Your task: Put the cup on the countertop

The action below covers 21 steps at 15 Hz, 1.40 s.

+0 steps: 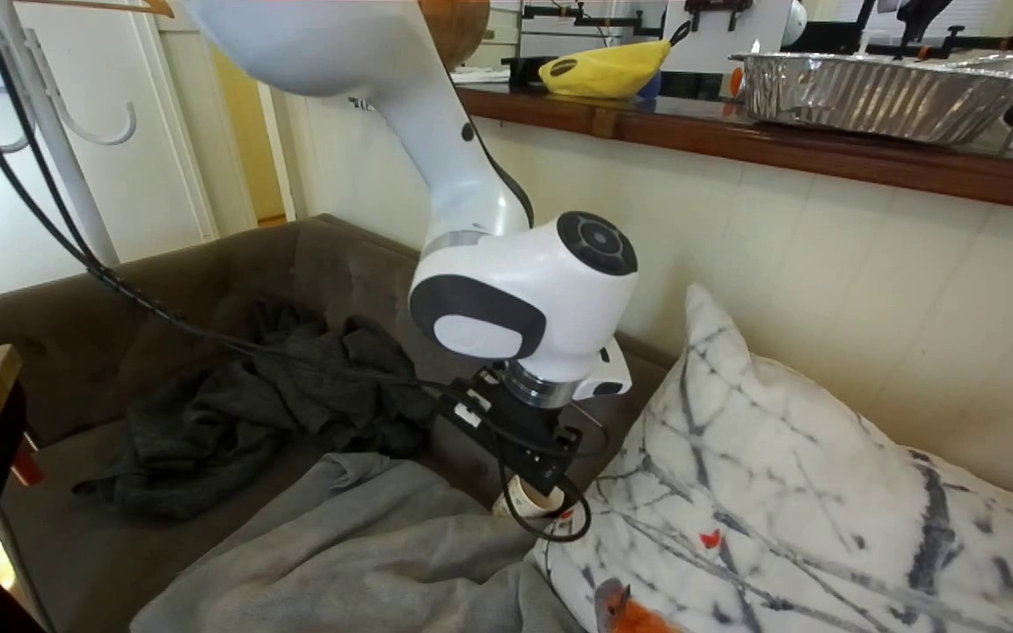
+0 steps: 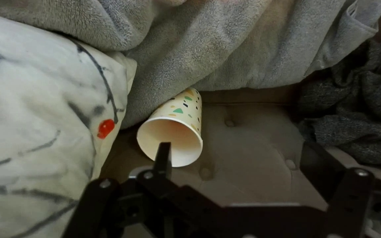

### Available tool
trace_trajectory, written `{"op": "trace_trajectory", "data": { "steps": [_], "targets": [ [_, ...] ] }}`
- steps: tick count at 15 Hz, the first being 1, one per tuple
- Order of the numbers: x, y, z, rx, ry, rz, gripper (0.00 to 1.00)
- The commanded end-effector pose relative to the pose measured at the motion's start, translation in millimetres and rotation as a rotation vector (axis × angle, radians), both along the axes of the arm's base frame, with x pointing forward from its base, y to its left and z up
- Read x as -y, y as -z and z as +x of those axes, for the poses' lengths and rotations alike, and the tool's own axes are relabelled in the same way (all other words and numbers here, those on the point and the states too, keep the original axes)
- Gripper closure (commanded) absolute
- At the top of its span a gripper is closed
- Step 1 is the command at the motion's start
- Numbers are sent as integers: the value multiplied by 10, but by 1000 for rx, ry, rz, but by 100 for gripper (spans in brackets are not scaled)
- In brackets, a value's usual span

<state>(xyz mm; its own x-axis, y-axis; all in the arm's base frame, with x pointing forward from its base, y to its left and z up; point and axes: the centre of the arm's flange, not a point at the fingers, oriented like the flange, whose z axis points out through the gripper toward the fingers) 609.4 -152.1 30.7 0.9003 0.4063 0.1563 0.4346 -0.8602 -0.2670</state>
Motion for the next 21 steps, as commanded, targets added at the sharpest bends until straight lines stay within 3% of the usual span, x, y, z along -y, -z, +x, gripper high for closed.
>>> {"op": "trace_trajectory", "data": {
  "steps": [1, 5, 6, 16, 21],
  "targets": [
    [27, 451, 473, 0, -35, 86, 0],
    [-178, 743, 713, -32, -63, 92, 0],
    [-178, 497, 372, -14, -41, 87, 0],
    [-435, 984, 533, -35, -60, 107, 0],
    [-559, 1208, 563, -81, -82, 59, 0]
  ]
}}
